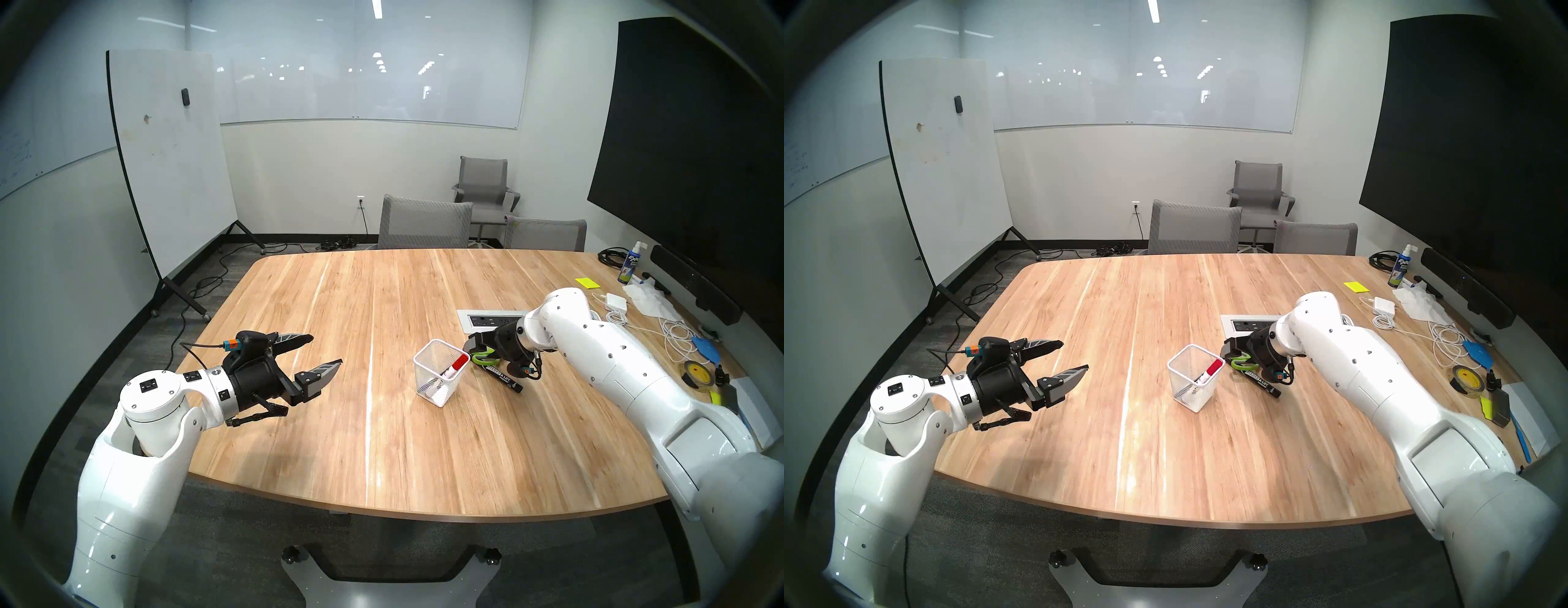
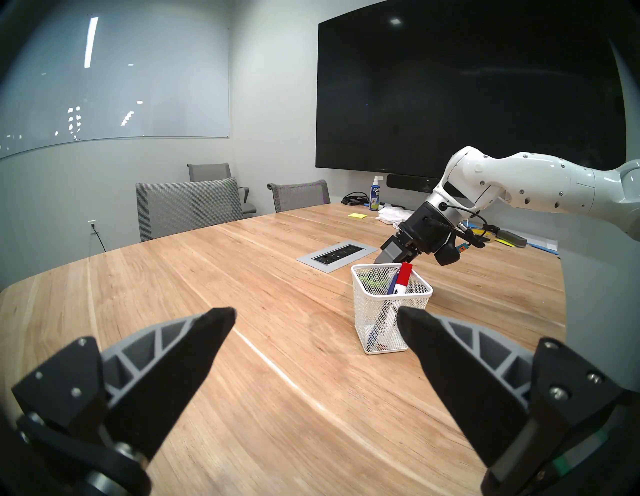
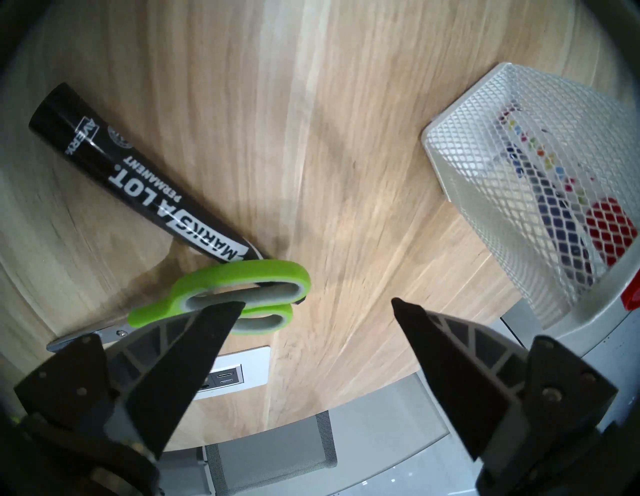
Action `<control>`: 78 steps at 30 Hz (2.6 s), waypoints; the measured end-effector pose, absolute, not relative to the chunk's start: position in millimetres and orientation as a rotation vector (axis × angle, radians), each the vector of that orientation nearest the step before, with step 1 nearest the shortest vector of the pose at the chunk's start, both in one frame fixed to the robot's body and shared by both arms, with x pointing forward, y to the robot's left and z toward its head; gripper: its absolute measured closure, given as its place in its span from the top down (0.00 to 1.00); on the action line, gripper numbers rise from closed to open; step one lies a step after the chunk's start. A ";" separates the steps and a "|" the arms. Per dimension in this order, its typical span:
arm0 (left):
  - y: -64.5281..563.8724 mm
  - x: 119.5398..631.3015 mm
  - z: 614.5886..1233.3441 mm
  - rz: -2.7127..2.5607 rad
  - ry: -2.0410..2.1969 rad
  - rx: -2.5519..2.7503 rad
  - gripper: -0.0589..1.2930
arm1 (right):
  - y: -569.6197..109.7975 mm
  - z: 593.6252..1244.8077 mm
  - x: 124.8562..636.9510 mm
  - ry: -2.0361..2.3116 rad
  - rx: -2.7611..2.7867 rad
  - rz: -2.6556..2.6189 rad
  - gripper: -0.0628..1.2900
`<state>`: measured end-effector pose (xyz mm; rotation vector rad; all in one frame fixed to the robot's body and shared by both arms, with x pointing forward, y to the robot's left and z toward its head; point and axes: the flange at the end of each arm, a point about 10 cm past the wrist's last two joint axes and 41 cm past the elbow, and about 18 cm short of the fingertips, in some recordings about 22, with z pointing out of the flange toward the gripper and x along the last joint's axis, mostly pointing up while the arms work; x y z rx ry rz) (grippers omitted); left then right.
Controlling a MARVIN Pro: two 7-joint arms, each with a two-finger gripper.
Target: Place the pen, the marker, and the scissors into the pen holder
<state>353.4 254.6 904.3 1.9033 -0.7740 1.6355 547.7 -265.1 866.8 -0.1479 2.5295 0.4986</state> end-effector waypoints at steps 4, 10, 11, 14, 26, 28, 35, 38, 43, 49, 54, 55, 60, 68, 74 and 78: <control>254.6 353.4 904.3 1.636 -0.774 1.903 0.98 | -262.5 866.7 549.5 2.531 -0.149 0.497 0.94; 254.6 353.4 904.3 1.636 -0.774 1.903 0.98 | -258.6 863.4 552.1 2.544 -0.149 0.477 0.94; 254.6 353.4 904.3 1.636 -0.774 1.903 0.98 | -257.9 863.2 552.3 2.545 -0.150 0.474 0.94; 254.6 353.4 904.3 1.636 -0.774 1.903 0.98 | -255.6 861.9 553.4 2.553 -0.151 0.465 0.94; 254.6 353.4 904.3 1.635 -0.774 1.903 0.98 | -253.7 856.4 560.2 2.591 -0.129 0.447 0.94; 254.6 353.4 904.3 1.635 -0.774 1.903 0.98 | -253.0 856.7 561.5 2.594 -0.127 0.450 0.94; 254.6 353.4 904.3 1.635 -0.774 1.903 0.98 | -249.9 853.9 563.5 2.612 -0.122 0.470 0.39; 254.5 353.3 904.3 1.636 -0.774 1.903 0.98 | -246.7 852.8 563.5 2.618 -0.126 0.484 0.03; 254.5 353.4 904.3 1.636 -0.774 1.903 0.98 | -244.9 844.2 559.4 2.645 -0.131 0.492 0.03; 254.6 353.4 904.3 1.636 -0.774 1.903 0.98 | -248.2 849.5 558.1 2.633 -0.126 0.516 0.03; 254.6 353.4 904.3 1.636 -0.774 1.903 0.98 | -251.8 856.5 557.1 2.617 -0.123 0.526 0.09; 254.6 353.4 904.2 1.635 -0.774 1.903 0.98 | -252.7 858.2 556.8 2.614 -0.122 0.526 0.60; 254.6 353.4 904.2 1.635 -0.774 1.903 0.98 | -257.3 861.5 555.3 2.609 -0.113 0.514 0.95; 254.6 353.4 904.2 1.635 -0.774 1.903 0.98 | -264.6 861.3 553.1 2.614 -0.089 0.501 0.95; 254.6 353.4 904.2 1.635 -0.774 1.903 0.98 | -267.3 860.3 552.0 2.621 -0.077 0.494 0.95; 254.6 353.4 904.2 1.635 -0.774 1.903 0.98 | -267.3 857.5 551.2 2.629 -0.074 0.490 0.95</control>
